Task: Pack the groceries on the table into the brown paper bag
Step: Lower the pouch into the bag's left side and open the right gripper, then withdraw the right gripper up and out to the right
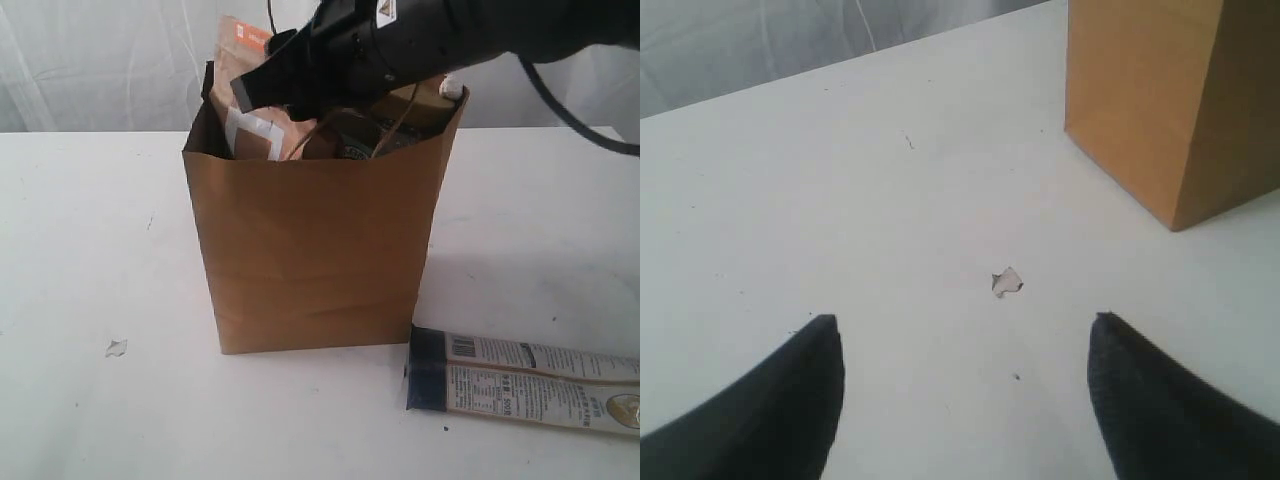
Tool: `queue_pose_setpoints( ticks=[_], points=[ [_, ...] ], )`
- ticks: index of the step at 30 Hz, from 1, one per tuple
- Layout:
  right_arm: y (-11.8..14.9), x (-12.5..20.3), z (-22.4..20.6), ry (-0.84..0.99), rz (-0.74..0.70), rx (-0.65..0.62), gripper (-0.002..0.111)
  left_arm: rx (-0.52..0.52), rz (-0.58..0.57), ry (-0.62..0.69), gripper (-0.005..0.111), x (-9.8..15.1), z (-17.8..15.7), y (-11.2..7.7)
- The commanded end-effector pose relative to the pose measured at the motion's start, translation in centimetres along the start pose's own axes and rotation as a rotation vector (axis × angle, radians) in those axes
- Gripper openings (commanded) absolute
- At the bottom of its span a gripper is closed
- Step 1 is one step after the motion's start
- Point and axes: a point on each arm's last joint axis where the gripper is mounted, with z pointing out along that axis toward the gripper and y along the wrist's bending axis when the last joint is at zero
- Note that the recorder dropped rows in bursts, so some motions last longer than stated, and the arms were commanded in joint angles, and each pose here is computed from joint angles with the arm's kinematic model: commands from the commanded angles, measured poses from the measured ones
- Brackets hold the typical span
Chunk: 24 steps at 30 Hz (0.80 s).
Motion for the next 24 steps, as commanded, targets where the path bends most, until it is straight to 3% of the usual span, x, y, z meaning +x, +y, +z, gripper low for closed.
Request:
queue_pose_setpoints(
  ticks=[1,10,20,24],
  points=[
    [-0.4,-0.4,-1.7,-0.016,-0.005,0.015,0.062,0.005,-0.015,-0.005,0.071,0.1,0.0,-0.1],
    [-0.6,-1.6,-4.3,-0.098,-0.022,0.018,0.062,0.005,-0.015,-0.005,0.071,0.1,0.0,-0.1],
    [-1.5,-3.1,-11.4,-0.237,-0.221,0.117,0.062,0.005,-0.015,-0.005,0.071,0.1,0.0,-0.1],
    [-1.7,-3.4,-13.0,-0.275,-0.234,0.134,0.062,0.005,-0.015,-0.005,0.071,0.1,0.0,-0.1]
  ],
)
